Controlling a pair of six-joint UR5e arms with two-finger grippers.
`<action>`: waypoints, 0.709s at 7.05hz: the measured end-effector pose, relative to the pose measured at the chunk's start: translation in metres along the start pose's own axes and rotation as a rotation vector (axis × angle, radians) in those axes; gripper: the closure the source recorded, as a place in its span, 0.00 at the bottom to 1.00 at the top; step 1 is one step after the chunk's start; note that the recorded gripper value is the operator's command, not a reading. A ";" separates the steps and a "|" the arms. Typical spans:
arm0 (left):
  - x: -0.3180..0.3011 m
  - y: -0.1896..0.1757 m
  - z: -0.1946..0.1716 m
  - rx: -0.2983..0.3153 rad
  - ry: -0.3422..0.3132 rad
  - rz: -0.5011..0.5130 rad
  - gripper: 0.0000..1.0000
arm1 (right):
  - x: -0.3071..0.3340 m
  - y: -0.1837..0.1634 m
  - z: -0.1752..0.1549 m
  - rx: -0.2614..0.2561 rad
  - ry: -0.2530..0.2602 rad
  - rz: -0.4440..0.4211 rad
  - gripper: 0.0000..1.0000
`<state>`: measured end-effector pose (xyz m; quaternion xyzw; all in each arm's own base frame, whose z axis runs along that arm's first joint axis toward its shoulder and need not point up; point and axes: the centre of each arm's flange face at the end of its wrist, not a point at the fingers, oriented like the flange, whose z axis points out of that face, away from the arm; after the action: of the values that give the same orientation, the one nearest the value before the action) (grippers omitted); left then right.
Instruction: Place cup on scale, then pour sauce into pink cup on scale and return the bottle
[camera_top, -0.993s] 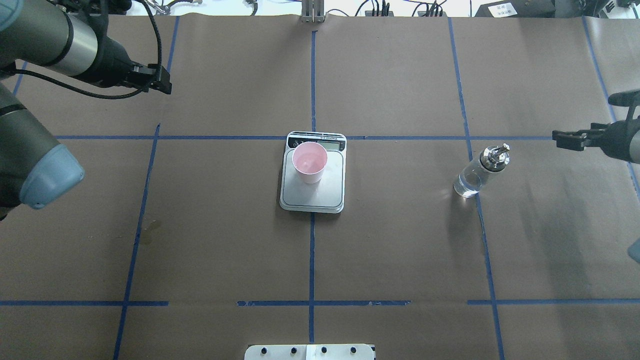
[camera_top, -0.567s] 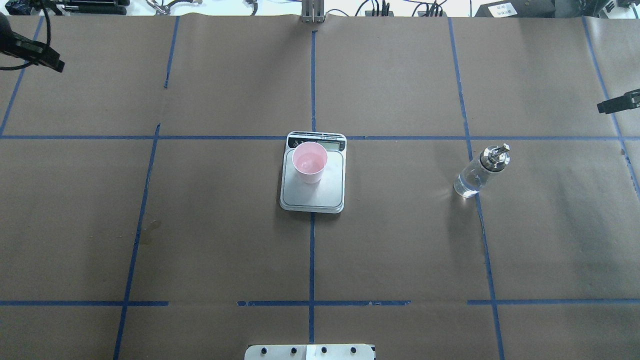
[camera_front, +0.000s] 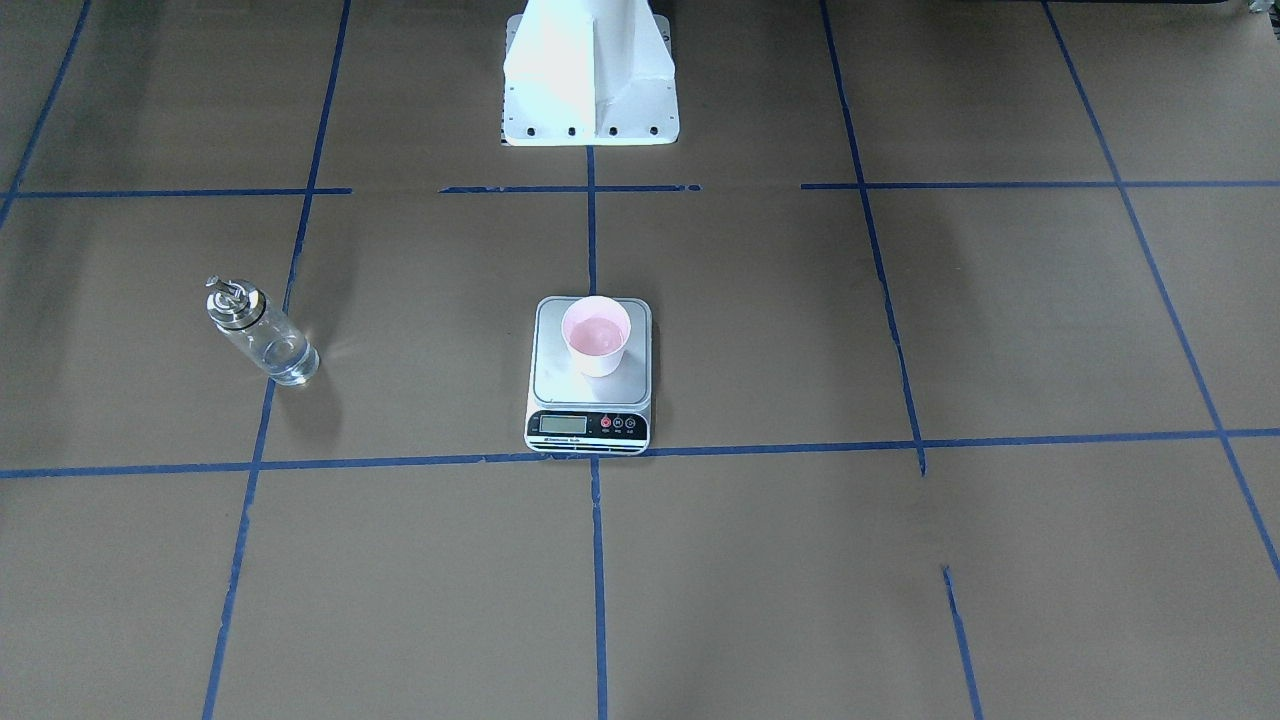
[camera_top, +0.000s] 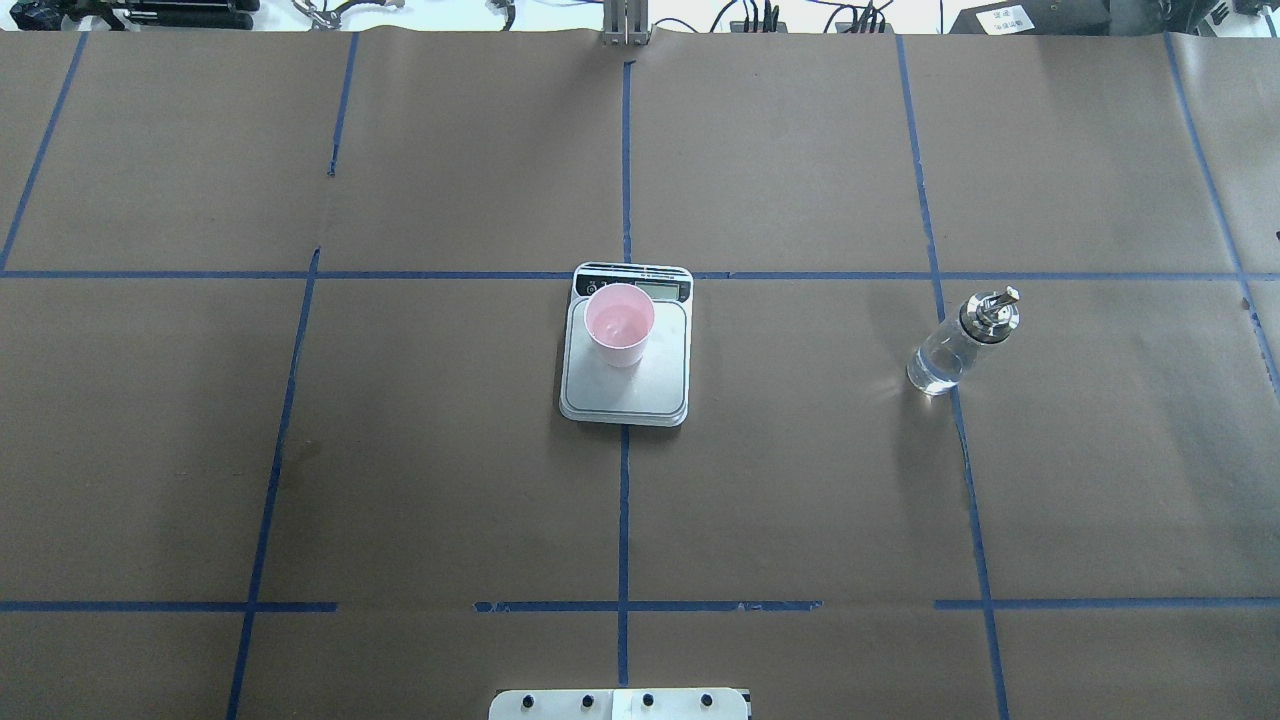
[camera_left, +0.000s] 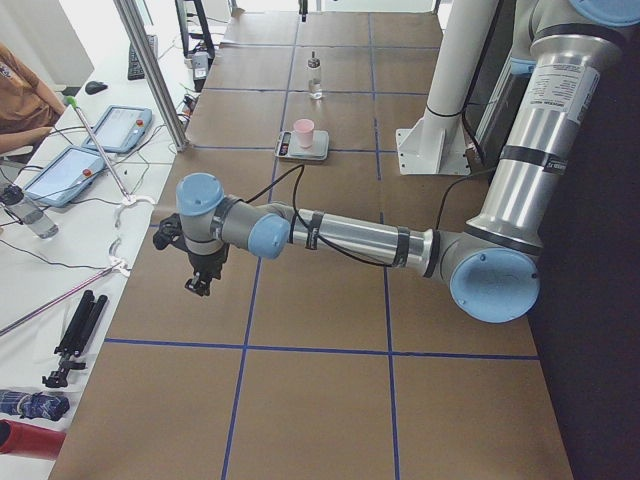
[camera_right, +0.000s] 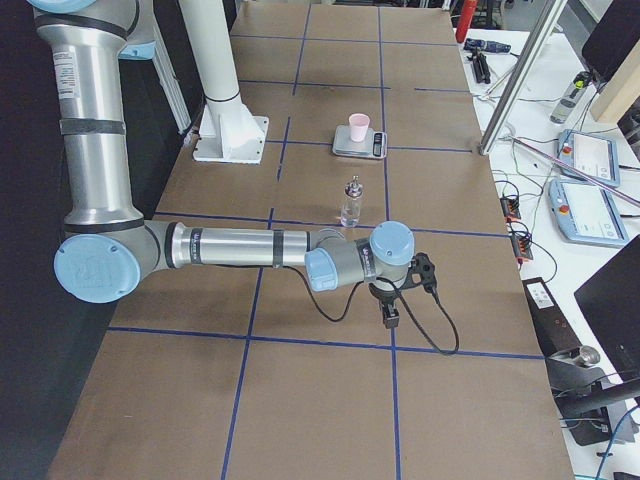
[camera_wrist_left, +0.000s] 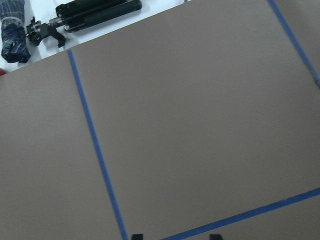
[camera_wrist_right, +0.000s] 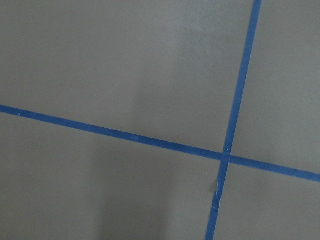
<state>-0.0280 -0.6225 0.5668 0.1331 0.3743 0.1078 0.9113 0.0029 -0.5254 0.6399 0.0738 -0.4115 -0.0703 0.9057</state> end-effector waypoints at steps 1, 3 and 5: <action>-0.015 0.008 0.003 -0.037 0.041 -0.050 0.00 | 0.007 0.006 0.002 -0.011 -0.017 0.020 0.00; -0.012 0.014 0.001 -0.074 0.064 -0.085 0.00 | 0.002 0.001 0.005 -0.037 -0.029 0.036 0.00; 0.000 0.021 0.013 -0.101 0.073 -0.082 0.00 | -0.019 -0.022 0.010 -0.085 -0.022 0.034 0.00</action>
<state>-0.0213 -0.6053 0.5823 0.0676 0.4065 0.0940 0.9063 -0.0188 -0.5437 0.6280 0.0275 -0.4191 -0.0730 0.9046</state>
